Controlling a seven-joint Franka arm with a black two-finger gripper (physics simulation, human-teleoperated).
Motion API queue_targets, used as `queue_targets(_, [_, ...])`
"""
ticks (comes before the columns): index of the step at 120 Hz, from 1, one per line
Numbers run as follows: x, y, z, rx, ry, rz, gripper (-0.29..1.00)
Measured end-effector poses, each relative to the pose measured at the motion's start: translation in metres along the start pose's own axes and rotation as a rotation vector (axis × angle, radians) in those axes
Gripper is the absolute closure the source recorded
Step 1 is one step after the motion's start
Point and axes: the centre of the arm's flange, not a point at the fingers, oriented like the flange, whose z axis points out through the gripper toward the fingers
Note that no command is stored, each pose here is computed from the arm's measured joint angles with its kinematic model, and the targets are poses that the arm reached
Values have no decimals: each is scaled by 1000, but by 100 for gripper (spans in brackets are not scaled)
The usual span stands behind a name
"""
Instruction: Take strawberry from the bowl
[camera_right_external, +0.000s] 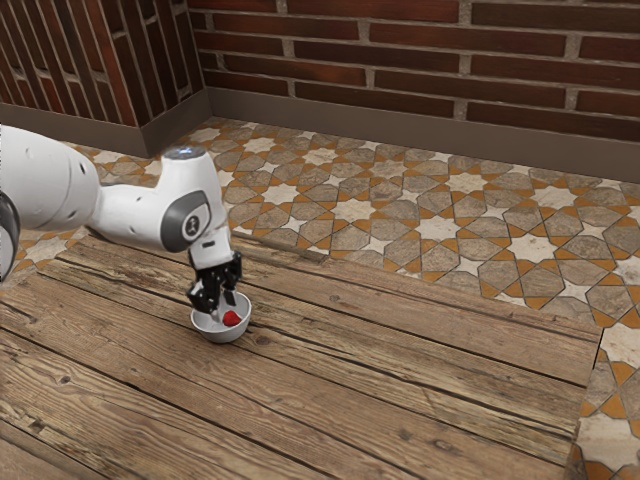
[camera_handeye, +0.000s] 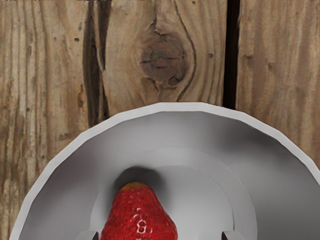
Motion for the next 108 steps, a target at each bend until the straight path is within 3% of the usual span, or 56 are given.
queue_targets(47, [0, -5, 23, -9, 4, 21, 40])
queue_targets(76, [-1, -7, 24, 3, 15, 13, 52])
queue_targets(108, [-5, 3, -38, 101, 54, -16, 67])
